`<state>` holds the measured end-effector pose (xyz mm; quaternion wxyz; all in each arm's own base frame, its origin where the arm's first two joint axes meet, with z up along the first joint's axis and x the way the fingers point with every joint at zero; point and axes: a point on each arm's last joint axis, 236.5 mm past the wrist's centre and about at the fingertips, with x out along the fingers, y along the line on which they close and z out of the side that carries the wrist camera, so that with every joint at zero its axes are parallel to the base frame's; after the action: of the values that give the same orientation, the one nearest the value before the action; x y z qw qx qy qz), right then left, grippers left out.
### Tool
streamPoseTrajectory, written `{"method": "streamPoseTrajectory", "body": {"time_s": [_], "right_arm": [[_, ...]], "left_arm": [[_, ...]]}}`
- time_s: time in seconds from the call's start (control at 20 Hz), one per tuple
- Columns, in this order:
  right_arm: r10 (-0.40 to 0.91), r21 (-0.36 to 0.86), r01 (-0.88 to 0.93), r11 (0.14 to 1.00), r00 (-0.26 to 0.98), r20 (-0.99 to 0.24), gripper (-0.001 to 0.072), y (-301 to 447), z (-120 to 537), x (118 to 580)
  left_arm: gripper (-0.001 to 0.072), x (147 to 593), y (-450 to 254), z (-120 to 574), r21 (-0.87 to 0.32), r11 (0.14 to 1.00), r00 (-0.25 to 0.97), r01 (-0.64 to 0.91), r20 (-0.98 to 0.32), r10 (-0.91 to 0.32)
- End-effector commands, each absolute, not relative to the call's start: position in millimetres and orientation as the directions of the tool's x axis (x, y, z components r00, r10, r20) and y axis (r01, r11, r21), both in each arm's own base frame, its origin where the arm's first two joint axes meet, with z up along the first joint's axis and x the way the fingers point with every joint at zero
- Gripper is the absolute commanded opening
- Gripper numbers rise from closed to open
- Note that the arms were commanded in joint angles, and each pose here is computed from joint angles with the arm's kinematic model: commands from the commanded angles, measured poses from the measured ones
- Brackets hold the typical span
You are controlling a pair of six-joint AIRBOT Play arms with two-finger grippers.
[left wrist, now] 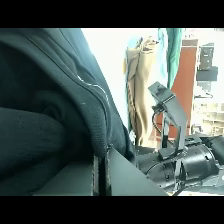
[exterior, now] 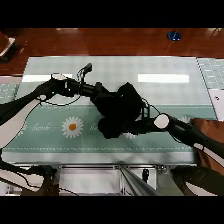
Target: Fold the shirts.
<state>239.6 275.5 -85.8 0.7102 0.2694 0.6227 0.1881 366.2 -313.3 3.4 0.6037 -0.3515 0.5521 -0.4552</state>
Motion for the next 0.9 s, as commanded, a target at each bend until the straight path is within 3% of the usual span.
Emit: {"method": "streamPoseTrajectory", "body": {"time_s": [0.0,0.55,0.6,0.7,0.75,0.85], "right_arm": [[0.602,0.624,0.041,0.781,0.216,-0.768,0.0407,279,-80,260],[0.539,0.595,0.182,0.783,0.279,-0.795,0.0407,215,-89,325],[0.546,0.6,0.18,0.78,0.274,-0.792,0.0359,219,-92,331],[0.581,0.624,0.119,0.772,0.265,-0.77,0.0086,232,-87,343],[0.603,0.634,0.042,0.773,0.266,-0.752,0.0024,239,-77,349],[0.616,0.617,-0.082,0.783,0.248,-0.748,0.0023,242,-51,358]], "left_arm": [[0.0023,367,-313,4,-0.927,0.339,-0.022,0.162,-0.347,-0.938],[0.0024,364,-315,4,-0.927,0.336,-0.03,0.164,-0.346,-0.938],[0.0023,364,-315,4,-0.927,0.336,-0.031,0.164,-0.346,-0.938],[0.0023,363,-316,4,-0.927,0.336,-0.033,0.165,-0.346,-0.938],[0.0023,364,-315,5,-0.927,0.336,-0.03,0.167,-0.345,-0.938],[0.0023,371,-307,13,-0.925,0.336,-0.002,0.177,-0.342,-0.94]]}}
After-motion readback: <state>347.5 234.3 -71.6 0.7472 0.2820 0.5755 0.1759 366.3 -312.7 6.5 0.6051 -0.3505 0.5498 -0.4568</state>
